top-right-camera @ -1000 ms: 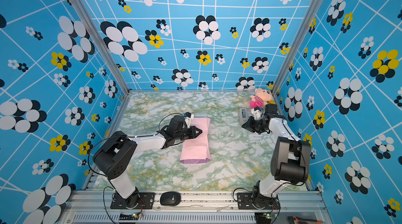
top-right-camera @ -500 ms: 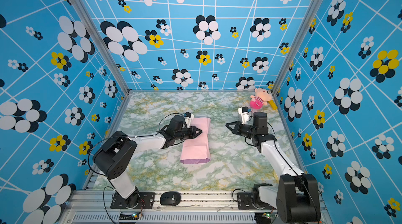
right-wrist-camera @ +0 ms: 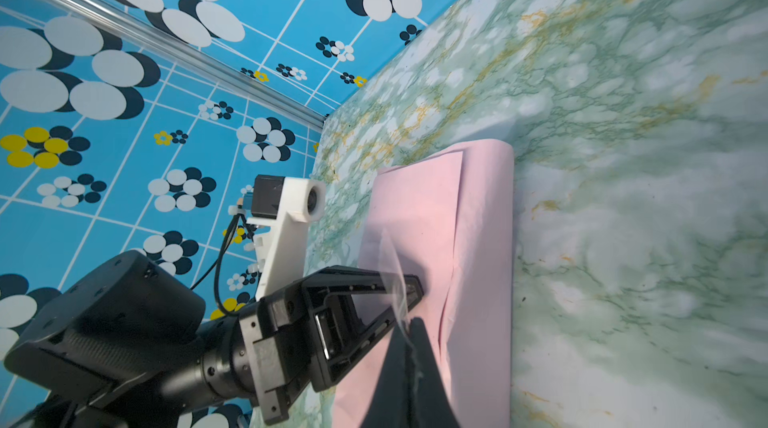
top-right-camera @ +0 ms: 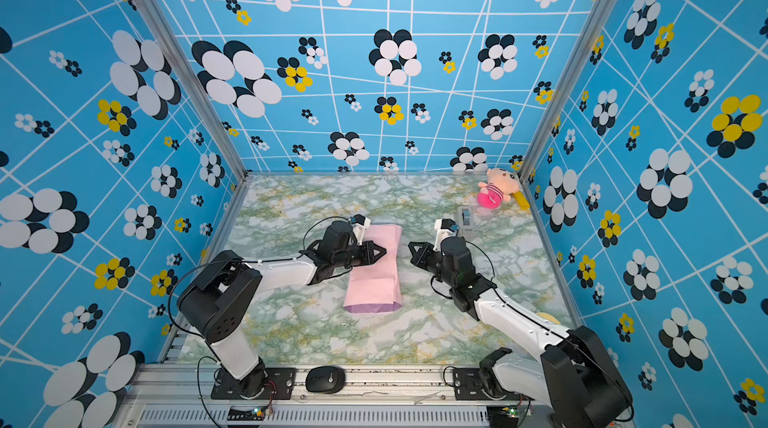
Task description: Wrap the gift box in paper
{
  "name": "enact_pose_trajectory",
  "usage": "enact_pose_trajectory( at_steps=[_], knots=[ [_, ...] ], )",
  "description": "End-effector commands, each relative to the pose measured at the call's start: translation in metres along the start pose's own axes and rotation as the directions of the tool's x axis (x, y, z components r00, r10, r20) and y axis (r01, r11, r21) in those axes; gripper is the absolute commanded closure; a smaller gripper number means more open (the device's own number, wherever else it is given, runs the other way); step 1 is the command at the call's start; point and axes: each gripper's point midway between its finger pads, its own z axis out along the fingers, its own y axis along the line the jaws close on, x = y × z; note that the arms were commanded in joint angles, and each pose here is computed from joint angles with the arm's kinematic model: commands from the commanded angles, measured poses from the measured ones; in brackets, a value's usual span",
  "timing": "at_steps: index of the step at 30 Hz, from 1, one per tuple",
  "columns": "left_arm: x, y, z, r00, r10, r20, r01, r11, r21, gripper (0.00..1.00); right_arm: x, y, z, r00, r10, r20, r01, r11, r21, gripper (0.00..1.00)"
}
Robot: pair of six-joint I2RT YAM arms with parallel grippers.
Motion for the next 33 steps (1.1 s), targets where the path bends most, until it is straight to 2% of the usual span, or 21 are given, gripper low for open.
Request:
enact_pose_trajectory(
  at_steps=[1,11,33],
  knots=[
    [0.056,0.069,-0.002,0.985,-0.110,-0.131,0.077,0.969,-0.235,0.87,-0.007,-0.002,0.009,0.989,0.058,0.135,-0.066,0.996,0.052,1.00],
    [0.057,0.071,-0.004,0.985,-0.112,-0.133,0.079,0.969,-0.235,0.87,0.042,0.012,0.036,0.993,0.058,0.098,-0.064,0.996,0.067,1.00],
    [0.057,0.072,-0.005,0.985,-0.118,-0.130,0.085,0.968,-0.234,0.87,0.060,-0.008,0.043,0.992,-0.008,0.124,-0.010,0.989,0.146,1.00]
  ],
)
